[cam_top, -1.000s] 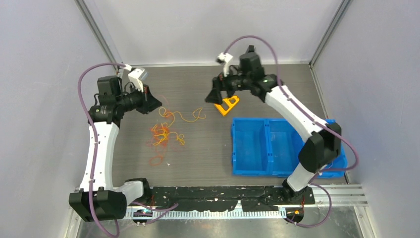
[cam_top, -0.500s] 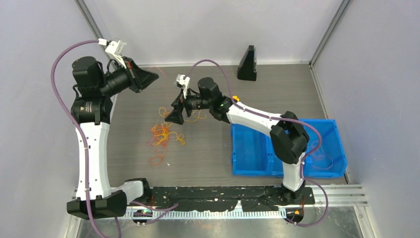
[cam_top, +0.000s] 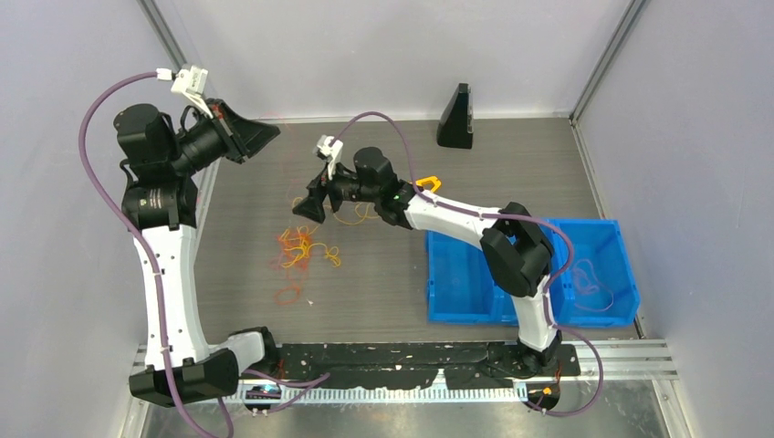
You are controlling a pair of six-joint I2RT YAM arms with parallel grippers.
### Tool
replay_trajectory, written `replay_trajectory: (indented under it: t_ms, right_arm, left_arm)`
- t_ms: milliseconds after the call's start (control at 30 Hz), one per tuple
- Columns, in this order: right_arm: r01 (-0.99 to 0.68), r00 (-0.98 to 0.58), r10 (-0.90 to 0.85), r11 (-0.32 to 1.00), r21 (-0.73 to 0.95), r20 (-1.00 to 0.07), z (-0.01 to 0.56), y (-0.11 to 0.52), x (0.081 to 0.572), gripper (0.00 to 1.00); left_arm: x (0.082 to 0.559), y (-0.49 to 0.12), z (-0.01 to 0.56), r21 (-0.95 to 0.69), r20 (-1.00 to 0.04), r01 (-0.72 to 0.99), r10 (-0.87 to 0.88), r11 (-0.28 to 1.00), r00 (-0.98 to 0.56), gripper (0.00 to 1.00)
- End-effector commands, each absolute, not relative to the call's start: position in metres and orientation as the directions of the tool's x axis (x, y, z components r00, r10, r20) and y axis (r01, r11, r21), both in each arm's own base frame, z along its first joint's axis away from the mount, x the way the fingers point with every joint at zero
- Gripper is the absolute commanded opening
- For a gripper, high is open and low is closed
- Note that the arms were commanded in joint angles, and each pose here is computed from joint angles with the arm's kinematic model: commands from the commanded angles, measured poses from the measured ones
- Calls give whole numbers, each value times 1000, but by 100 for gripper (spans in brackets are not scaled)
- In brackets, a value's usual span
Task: Untangle the cables
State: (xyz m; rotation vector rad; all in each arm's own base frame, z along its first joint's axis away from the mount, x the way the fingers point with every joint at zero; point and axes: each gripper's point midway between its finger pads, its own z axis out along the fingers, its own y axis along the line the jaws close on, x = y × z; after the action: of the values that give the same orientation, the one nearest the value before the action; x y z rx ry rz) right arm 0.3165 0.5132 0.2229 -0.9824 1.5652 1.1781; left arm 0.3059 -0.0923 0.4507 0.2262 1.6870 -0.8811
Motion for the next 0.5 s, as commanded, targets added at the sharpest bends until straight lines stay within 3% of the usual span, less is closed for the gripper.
replay_trajectory:
  t_ms: [0, 33, 133, 267, 333, 467]
  right_arm:
    - [-965, -107, 84, 232, 124, -991, 311, 506, 319, 93]
    - [-964, -97, 95, 239, 117, -991, 316, 505, 320, 98]
    - [-966, -48, 146, 246, 83, -988, 341, 504, 321, 99]
    - [-963, 2, 170, 264, 44, -985, 352, 505, 327, 87]
    - [-963, 31, 176, 268, 18, -984, 357, 504, 327, 73]
    - [-957, 84, 184, 290, -27, -979, 367, 495, 326, 24]
  left_arm:
    - [292, -97, 468, -390, -921, 620, -285, 680, -267, 0]
    - [292, -97, 468, -391, -920, 623, -285, 678, -268, 0]
    - [290, -99, 468, -401, -916, 632, -293, 664, -274, 0]
    - [290, -100, 468, -412, -911, 633, -299, 655, -283, 0]
    - [290, -99, 467, -419, -908, 625, -302, 659, -290, 0]
    - [300, -86, 456, -453, -891, 551, -335, 701, -307, 0]
